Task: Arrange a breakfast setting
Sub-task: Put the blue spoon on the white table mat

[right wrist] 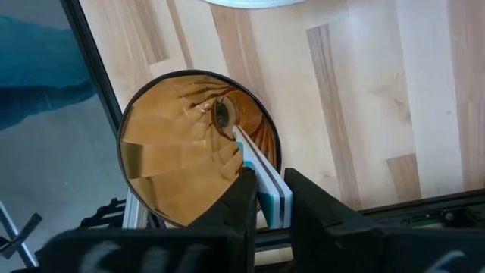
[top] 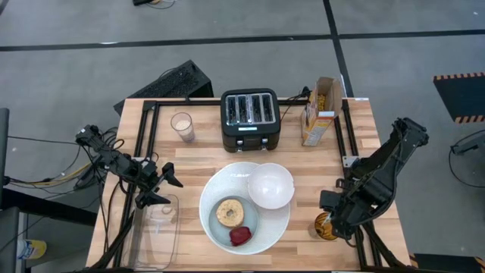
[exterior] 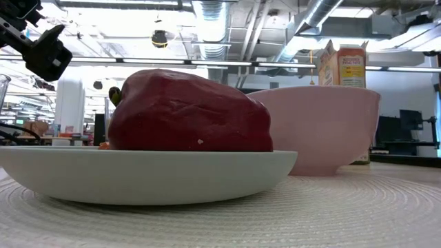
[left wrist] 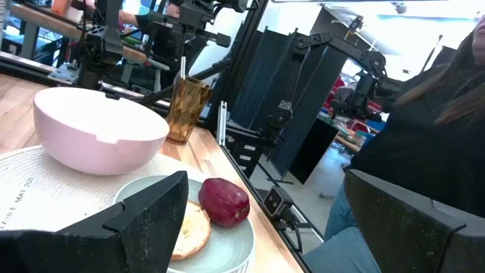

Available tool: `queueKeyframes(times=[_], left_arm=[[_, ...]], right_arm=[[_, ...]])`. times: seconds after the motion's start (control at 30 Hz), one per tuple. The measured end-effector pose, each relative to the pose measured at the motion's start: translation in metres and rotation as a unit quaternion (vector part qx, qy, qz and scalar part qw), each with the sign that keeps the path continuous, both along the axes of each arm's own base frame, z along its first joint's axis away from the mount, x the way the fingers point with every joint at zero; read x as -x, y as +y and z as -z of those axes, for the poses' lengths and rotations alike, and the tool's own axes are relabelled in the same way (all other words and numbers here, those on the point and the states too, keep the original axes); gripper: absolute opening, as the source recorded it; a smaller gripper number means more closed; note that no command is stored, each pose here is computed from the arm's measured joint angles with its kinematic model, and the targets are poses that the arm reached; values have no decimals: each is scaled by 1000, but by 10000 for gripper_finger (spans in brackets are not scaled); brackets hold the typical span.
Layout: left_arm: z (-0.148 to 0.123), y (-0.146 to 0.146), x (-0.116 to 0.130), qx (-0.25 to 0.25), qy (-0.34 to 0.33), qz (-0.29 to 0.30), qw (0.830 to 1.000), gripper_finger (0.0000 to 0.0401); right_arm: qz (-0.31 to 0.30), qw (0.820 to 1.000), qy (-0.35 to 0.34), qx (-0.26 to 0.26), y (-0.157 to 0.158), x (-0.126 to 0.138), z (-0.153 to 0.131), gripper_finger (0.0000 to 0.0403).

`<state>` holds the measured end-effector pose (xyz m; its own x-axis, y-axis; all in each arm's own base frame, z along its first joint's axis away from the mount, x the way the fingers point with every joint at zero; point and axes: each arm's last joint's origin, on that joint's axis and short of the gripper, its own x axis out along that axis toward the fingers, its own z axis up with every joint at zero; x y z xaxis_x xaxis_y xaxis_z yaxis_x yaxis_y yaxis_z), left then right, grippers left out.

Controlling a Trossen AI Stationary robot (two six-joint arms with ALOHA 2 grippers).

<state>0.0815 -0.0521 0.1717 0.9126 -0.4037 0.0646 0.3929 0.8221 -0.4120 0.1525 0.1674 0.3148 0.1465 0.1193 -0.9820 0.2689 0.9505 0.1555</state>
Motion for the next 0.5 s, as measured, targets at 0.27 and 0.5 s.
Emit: queueKeyframes(times=[0.27,0.5], left_arm=[[0,0,0,0,0,0,1000,340],[0,0,0,0,0,0,1000,340]], right_arm=[[0,1000,1,-1,0,0,0,71],[-1,1000,5,-4,0,0,0,69]])
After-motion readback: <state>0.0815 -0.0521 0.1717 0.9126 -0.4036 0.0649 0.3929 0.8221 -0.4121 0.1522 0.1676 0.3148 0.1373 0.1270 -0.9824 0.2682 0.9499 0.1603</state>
